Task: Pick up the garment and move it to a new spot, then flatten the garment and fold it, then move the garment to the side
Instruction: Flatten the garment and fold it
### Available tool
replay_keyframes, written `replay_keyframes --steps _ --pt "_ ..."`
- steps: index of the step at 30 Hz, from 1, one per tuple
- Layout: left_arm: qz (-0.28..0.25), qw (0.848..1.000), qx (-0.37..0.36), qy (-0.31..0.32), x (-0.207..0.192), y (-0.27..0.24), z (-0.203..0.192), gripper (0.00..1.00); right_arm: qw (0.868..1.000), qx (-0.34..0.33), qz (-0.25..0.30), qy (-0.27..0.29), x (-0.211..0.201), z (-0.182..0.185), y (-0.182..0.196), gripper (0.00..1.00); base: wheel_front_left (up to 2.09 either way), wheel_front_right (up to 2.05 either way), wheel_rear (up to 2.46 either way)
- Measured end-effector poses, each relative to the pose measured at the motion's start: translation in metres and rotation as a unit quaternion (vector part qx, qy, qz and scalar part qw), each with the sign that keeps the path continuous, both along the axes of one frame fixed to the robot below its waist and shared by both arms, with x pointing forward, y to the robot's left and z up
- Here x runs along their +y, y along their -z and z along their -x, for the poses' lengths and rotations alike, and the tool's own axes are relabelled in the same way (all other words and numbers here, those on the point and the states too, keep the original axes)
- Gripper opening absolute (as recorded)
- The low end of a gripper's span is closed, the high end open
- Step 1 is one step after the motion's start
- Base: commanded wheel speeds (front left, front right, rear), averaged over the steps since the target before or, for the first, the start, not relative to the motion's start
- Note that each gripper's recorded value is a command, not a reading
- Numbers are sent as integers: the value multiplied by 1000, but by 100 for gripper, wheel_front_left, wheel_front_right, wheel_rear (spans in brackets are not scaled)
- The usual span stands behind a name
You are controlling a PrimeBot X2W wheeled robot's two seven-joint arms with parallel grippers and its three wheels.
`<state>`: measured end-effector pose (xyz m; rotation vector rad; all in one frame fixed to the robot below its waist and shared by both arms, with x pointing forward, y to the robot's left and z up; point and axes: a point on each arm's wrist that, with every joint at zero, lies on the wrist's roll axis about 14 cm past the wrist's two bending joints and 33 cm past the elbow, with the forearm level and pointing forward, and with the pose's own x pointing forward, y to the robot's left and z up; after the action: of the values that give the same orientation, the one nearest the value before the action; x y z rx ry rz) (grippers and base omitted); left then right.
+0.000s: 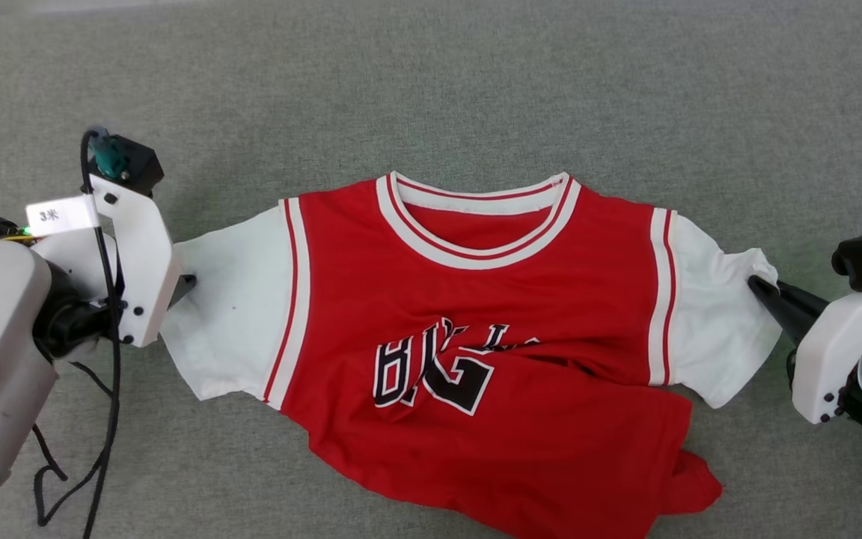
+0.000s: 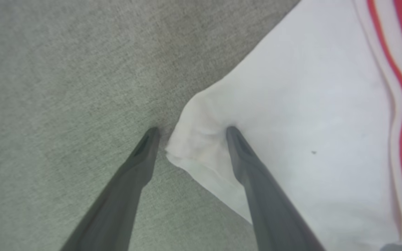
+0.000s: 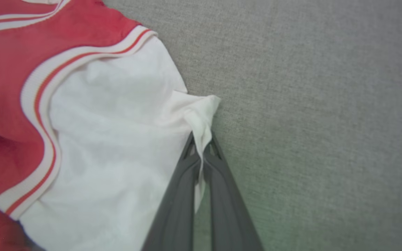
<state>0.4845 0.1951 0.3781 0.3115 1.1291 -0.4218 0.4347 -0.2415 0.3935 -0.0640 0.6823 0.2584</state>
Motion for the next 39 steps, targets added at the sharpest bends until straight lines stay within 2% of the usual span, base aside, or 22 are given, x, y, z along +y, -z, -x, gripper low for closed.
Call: replay_keyframes --steps 8,9,10,14,17,21,24,32,35,39 --pt "-7 998 60 18 -5 20 7 100 1000 10 2 10 -5 1 9 0 0 0 0" --pt "-5 998 61 18 -5 21 7 39 1000 8 2 10 -5 -1 8 0 0 0 0" --pt "1 998 63 16 -6 22 8 0 1000 5 1 9 -4 -2 6 0 0 0 0" --pt "8 998 57 26 -12 23 11 0 1000 -4 -2 2 3 -5 1 0 0 0 0" --pt "15 999 27 32 -14 17 10 0 1000 -22 -1 -2 5 -10 -10 0 0 0 0" --pt "28 998 -47 41 -17 -6 2 0 998 -58 -2 -4 6 -19 -34 0 0 0 0" --pt "45 991 -118 47 -21 -35 -8 0 996 -90 1 -3 4 -23 -56 0 0 0 0" --pt "71 949 -298 70 -25 -138 -19 0 980 -197 7 -14 8 -36 -133 0 0 0 0" --pt "75 926 -361 78 -25 -180 -16 0 969 -245 4 -15 12 -40 -169 0 0 0 0" --pt "80 883 -454 86 -29 -245 -12 0 953 -303 -2 -23 21 -42 -214 0 0 0 0"
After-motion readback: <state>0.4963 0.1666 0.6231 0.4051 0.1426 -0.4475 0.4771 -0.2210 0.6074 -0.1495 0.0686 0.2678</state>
